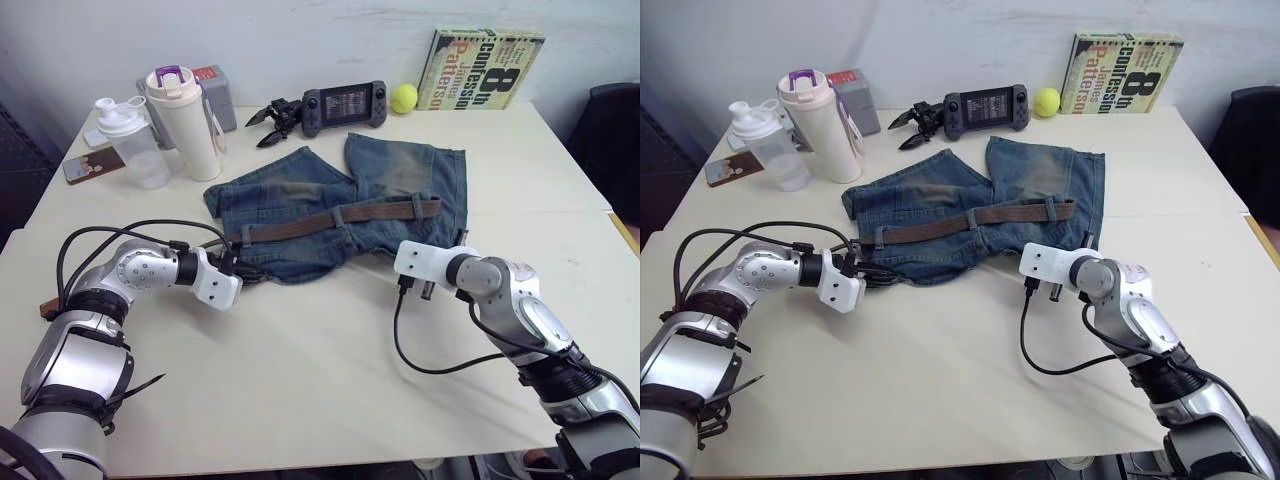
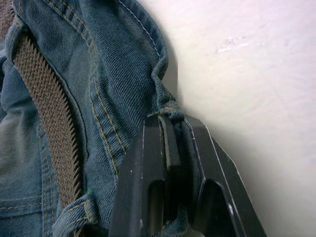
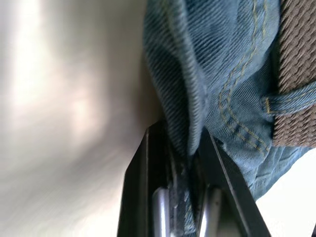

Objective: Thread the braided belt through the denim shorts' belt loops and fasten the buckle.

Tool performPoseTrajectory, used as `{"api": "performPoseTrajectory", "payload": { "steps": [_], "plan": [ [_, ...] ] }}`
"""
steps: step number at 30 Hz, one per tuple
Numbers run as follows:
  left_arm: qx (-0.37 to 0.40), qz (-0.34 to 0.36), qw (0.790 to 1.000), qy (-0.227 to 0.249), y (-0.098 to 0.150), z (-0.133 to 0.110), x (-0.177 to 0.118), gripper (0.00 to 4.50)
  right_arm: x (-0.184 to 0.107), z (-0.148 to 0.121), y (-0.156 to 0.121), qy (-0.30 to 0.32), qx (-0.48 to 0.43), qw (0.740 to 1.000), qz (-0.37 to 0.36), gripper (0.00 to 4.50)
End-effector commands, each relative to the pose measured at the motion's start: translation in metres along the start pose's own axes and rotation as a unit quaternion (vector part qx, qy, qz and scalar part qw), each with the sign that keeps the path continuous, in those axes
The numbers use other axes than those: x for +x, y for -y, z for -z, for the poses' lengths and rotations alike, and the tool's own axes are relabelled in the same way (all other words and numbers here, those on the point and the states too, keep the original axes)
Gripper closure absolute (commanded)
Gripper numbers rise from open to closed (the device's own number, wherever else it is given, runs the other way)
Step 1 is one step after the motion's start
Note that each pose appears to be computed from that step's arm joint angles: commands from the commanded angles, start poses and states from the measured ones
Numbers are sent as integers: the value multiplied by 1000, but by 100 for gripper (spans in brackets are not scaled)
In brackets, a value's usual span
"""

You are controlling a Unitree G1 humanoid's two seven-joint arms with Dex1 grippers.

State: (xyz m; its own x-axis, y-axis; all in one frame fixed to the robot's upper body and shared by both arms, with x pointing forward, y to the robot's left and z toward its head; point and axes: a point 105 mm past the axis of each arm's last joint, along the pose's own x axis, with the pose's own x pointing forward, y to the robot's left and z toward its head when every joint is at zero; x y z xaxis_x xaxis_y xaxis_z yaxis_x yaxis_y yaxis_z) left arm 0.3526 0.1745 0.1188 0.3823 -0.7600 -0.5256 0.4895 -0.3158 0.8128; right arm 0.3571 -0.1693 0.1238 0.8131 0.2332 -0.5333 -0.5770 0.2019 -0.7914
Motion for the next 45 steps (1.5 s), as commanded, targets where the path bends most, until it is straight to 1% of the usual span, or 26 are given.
{"api": "performPoseTrajectory", "payload": {
  "steps": [1,7,8,9,10,12,13,15,16,17,18,20,21,23,25,27,30,31,33,34,35,37,38,41,43,45],
  "plan": [
    [7,48,998,-29,16,10,-10,450,-3,10,-33,-16,3,997,-79,448],
    [15,35,999,-27,10,9,-11,450,-1,13,-32,-23,-6,997,-80,448],
    [12,29,999,-23,9,8,-12,360,-2,13,-32,-22,-5,997,-79,450],
    [7,21,1000,-16,7,6,-12,342,-2,12,-31,-18,1,997,-79,450],
    [4,18,1000,-10,8,5,-12,307,-3,11,-30,-15,4,997,-79,450],
    [10,22,1000,-2,10,2,-14,216,-6,11,-29,-12,5,997,-78,450],
    [12,23,1000,0,10,1,-14,184,-7,11,-29,-11,5,997,-78,450],
    [18,-6,1000,12,2,-4,-21,111,-18,7,-28,6,27,996,-86,450],
    [16,-19,1000,18,-3,-6,-24,89,-23,5,-27,17,38,995,-92,450],
    [13,-27,999,23,-6,-8,-27,33,-28,3,-26,25,47,994,-92,407],
    [10,-31,999,26,-8,-9,-30,31,-32,2,-24,31,59,993,-93,362],
    [-4,-39,998,40,-15,-15,-35,31,-42,-2,-15,53,99,990,-91,302],
    [-23,-50,997,51,-22,-18,-39,31,-49,-4,-5,64,123,986,-87,229],
    [-81,-56,993,69,-37,-21,-49,31,-66,-5,30,85,170,980,-66,169],
    [-126,-53,987,81,-47,-22,-55,31,-76,-3,53,94,192,976,-53,69],
    [-217,-64,969,96,-60,-12,-56,31,-73,1,83,93,237,967,-23,5],
    [-293,-73,947,112,-71,-7,-56,31,-69,2,102,94,276,957,-10,2],
    [-335,-79,933,104,-74,2,-55,31,-64,4,113,100,316,943,-6,2],
    [-412,-68,904,97,-71,15,-51,31,-51,7,122,100,371,923,-16,2],
    [-447,-73,886,95,-72,20,-47,31,-45,9,125,98,390,915,-22,2],
    [-467,-77,876,94,-73,23,-45,31,-40,10,125,96,399,912,-26,2],
    [-530,-68,840,99,-71,28,-38,31,-28,10,122,97,423,900,-47,2],
    [-546,-64,829,100,-71,28,-36,31,-24,10,122,97,429,896,-54,2],
    [-608,-64,788,77,-57,38,-24,31,-10,8,115,93,443,888,-81,2],
    [-631,-46,773,56,-42,42,-19,31,-5,4,109,101,456,878,-105,2],
    [-636,-40,770,26,-29,47,-15,31,-2,2,105,102,457,875,-121,2]
  ]
}}
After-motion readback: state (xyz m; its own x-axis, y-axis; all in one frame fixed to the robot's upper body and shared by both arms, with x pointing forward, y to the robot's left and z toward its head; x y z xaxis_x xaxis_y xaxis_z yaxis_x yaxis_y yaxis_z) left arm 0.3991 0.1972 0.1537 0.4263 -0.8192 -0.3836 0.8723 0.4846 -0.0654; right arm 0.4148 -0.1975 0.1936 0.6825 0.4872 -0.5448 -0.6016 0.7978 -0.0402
